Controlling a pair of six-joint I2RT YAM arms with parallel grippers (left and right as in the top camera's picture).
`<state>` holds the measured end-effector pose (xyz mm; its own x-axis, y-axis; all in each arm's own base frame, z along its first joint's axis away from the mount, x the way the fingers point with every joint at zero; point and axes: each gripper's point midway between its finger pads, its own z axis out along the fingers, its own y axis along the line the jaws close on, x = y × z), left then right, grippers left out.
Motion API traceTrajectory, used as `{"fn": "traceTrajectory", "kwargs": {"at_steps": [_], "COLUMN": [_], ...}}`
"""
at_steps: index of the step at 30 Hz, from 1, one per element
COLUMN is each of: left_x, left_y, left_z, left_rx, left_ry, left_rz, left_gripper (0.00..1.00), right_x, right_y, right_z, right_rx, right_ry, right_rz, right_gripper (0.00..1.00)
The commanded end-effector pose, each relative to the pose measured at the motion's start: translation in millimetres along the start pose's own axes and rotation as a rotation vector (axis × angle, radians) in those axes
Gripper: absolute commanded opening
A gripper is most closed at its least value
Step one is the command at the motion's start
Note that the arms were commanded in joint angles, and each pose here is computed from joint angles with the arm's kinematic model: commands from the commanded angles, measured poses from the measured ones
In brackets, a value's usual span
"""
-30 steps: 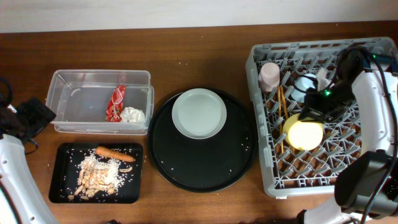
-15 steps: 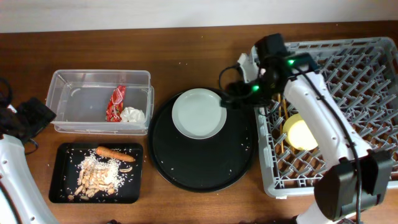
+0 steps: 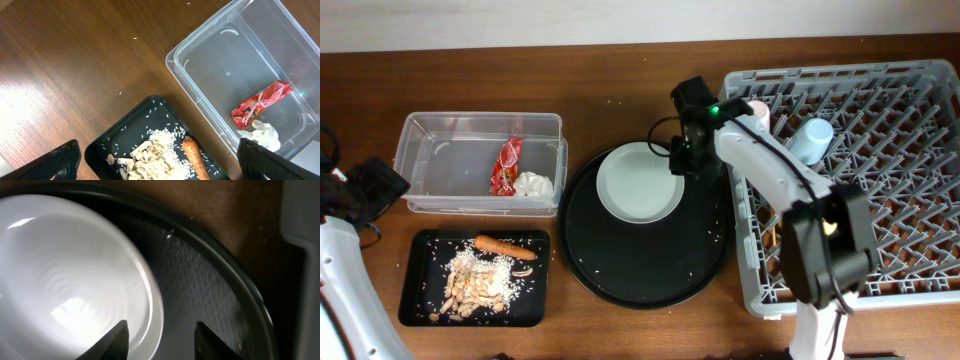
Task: Sort waste into correct bins and load items into the dishwasher rack
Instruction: 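Grasp the edge of the white plate with the right gripper, then lift the white plate and stand it upright in the rack's back corner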
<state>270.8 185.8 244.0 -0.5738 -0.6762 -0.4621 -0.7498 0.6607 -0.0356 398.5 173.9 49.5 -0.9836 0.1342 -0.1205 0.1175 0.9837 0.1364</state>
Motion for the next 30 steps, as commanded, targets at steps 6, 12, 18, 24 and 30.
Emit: {"fn": "traceTrajectory", "kwargs": {"at_steps": [6, 12, 18, 24, 30], "left_x": [-5.1, -5.1, -5.1, -5.1, -5.1], "left_y": [0.9, 0.9, 0.9, 0.9, 0.9], "left_z": [-9.2, -9.2, -9.2, -9.2, -9.2], "left_rx": [0.006, 0.006, 0.006, 0.006, 0.006], "left_ry": [-0.03, -0.03, -0.03, -0.03, -0.03], "left_rz": [0.008, 0.008, 0.008, 0.008, 0.008], "left_gripper": [0.99, 0.99, 0.99, 0.99, 0.99], "right_x": [11.8, 18.5, 21.2, 20.5, 9.7], "right_y": [-4.4, 6.5, 12.2, 7.7, 17.2], "right_z": [47.2, 47.9, 48.4, 48.1, 6.5], "right_rx": [0.043, 0.039, 0.048, 0.071, 0.038], "right_ry": [0.078, 0.081, 0.072, 0.068, 0.015], "right_rz": [0.006, -0.069, -0.09, -0.117, -0.273], "right_gripper": [0.41, 0.4, 0.33, 0.04, 0.04]}}
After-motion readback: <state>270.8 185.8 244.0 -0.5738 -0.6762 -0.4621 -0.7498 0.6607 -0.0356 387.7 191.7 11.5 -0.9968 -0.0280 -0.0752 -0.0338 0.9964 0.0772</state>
